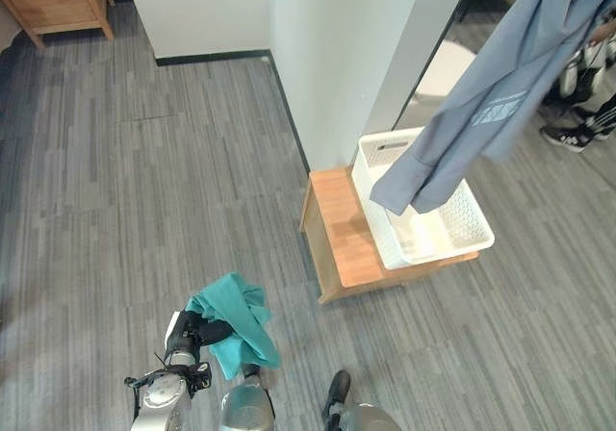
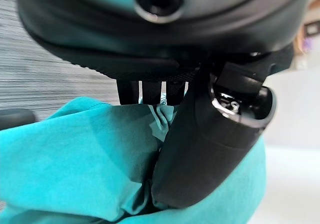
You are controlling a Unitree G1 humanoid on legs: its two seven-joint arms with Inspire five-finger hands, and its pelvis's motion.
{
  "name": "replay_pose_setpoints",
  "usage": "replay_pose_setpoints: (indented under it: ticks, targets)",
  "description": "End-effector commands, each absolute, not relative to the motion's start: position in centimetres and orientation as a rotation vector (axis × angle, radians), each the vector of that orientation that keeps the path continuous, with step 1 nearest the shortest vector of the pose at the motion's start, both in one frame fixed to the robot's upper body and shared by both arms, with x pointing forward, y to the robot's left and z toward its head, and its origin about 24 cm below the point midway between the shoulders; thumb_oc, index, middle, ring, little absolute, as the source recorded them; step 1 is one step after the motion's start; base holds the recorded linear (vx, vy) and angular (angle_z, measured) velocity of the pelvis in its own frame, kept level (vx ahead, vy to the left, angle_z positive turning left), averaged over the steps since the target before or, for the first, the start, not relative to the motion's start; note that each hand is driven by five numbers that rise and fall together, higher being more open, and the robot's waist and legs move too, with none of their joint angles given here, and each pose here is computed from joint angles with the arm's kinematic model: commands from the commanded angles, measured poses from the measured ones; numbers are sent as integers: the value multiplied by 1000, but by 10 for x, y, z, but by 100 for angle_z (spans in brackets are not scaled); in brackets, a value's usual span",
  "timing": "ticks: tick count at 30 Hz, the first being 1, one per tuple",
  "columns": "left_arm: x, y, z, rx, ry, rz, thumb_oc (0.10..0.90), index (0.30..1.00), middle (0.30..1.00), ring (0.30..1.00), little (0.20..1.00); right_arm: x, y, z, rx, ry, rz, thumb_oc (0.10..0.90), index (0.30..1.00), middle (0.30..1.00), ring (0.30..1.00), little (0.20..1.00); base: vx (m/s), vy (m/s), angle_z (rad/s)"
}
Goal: Pick up bed clothes into laundry basket.
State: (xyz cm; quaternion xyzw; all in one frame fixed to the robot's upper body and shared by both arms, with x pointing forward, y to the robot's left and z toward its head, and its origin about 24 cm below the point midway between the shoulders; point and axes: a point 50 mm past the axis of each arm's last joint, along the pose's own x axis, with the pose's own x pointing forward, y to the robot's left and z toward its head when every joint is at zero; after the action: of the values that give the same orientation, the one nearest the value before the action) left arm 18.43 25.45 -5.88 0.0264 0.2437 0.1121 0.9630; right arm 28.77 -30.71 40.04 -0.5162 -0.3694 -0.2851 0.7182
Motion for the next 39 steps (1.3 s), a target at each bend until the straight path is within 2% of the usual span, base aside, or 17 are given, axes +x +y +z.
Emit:
replay_pose_setpoints:
  ticks: [1, 11, 22, 34, 39]
  targets:
    - [195, 266, -30, 175, 346, 177, 400, 300, 300, 300, 300, 260, -323, 429, -1099, -902, -794, 400, 300, 300, 300, 300, 68, 44, 5]
    - [193, 277, -26, 180, 339, 203, 400, 300, 300, 300, 300, 260, -313, 417, -1115, -929, -756, 400, 300, 300, 300, 300, 115, -99, 3]
    - [178, 268, -45, 113, 405, 237, 400, 300, 300, 300, 300, 259, -286, 433, -1168, -1020, -675, 400, 300, 300, 300, 300, 85, -61, -1]
    - [172, 263, -51, 92, 432, 236, 400, 300, 300, 300, 300, 257, -293, 433, -1169, -997, -703, 400, 300, 300, 300, 300, 12, -26, 5]
    - [175, 261, -50, 83, 421, 229, 400, 300, 300, 300, 300, 267, -302, 417, -1174, -917, -688, 400, 300, 300, 300, 300, -54, -5, 5]
